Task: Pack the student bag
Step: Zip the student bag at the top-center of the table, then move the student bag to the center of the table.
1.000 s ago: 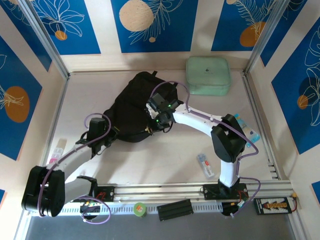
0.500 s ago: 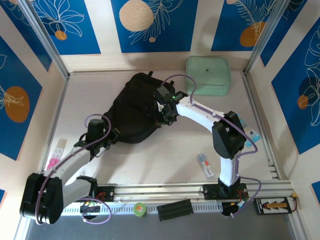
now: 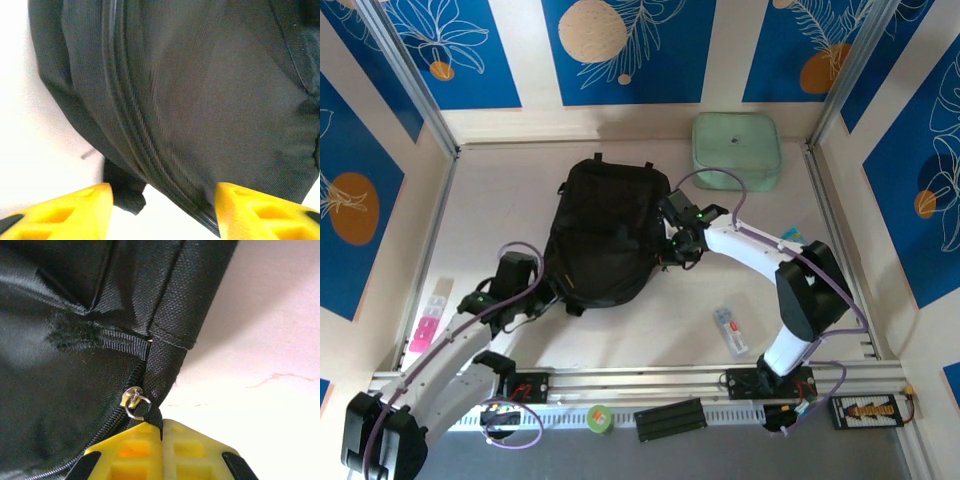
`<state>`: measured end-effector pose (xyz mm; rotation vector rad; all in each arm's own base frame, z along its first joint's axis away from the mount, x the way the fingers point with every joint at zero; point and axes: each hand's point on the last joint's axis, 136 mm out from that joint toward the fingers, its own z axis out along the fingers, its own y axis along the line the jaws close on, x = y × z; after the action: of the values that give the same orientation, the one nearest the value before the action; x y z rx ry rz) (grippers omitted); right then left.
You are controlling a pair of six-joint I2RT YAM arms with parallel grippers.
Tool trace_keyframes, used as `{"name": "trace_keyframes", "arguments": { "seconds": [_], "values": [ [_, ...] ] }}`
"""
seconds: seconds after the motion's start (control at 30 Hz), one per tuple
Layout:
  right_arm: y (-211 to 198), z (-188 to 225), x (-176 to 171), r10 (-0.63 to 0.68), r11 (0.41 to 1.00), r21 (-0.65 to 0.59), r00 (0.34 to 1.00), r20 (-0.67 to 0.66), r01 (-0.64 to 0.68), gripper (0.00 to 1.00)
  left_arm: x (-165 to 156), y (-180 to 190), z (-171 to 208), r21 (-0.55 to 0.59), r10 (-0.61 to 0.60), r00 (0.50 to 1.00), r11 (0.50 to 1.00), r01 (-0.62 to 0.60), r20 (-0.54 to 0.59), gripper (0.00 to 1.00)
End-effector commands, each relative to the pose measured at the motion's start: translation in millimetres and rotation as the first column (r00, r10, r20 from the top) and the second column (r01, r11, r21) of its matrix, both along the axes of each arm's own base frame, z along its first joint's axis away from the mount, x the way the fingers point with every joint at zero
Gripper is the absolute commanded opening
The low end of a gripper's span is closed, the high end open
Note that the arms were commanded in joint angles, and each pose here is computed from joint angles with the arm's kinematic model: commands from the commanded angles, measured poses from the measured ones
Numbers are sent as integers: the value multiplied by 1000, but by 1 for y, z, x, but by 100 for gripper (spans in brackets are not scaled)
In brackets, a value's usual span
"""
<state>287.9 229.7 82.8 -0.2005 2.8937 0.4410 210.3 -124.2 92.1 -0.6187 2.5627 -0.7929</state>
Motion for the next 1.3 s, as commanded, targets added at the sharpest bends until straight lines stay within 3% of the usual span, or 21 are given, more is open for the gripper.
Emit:
{"name": "trace_keyframes", "arguments": {
  "seconds": [0.0, 0.17, 0.33, 0.4, 0.5, 0.67, 0.8, 0.97, 1.1, 1.27],
  "values": [
    [-5, 11, 2, -48, 998, 37, 999, 16, 47, 0, 10, -7, 44, 63, -113, 989, 992, 107, 100, 64],
    [-19, 36, 16, -171, 981, 119, 977, 132, 155, 2, 33, -25, 86, 134, -246, 949, 966, 222, 199, 69],
    [-18, 68, 28, -235, 941, 286, 956, 173, 180, 49, 65, -61, 106, 166, -353, 891, 934, 317, 285, 79],
    [-17, 69, 36, -267, 923, 322, 954, 138, 211, 60, 82, -73, 109, 168, -361, 872, 932, 322, 331, 85],
    [-10, 54, 47, -284, 900, 357, 958, 45, 250, 66, 110, -85, 106, 178, -353, 857, 935, 307, 376, 89],
    [4, 30, 67, -277, 893, 361, 960, -30, 269, 71, 151, -106, 86, 225, -405, 849, 911, 345, 339, 89],
    [16, 5, 73, -256, 904, 336, 964, -71, 265, 70, 164, -117, 54, 179, -374, 885, 925, 335, 278, 87],
    [15, -22, 64, -252, 911, 309, 962, -110, 274, 63, 149, -120, 16, 75, -314, 917, 950, 305, 247, 86],
    [10, -34, 54, -247, 919, 284, 960, -130, 275, 55, 124, -113, -12, 88, -313, 931, 949, 301, 188, 85],
    [0, -42, 40, -257, 927, 243, 956, -142, 286, 52, 87, -100, -38, 114, -294, 949, 953, 282, 113, 85]
  ]
}}
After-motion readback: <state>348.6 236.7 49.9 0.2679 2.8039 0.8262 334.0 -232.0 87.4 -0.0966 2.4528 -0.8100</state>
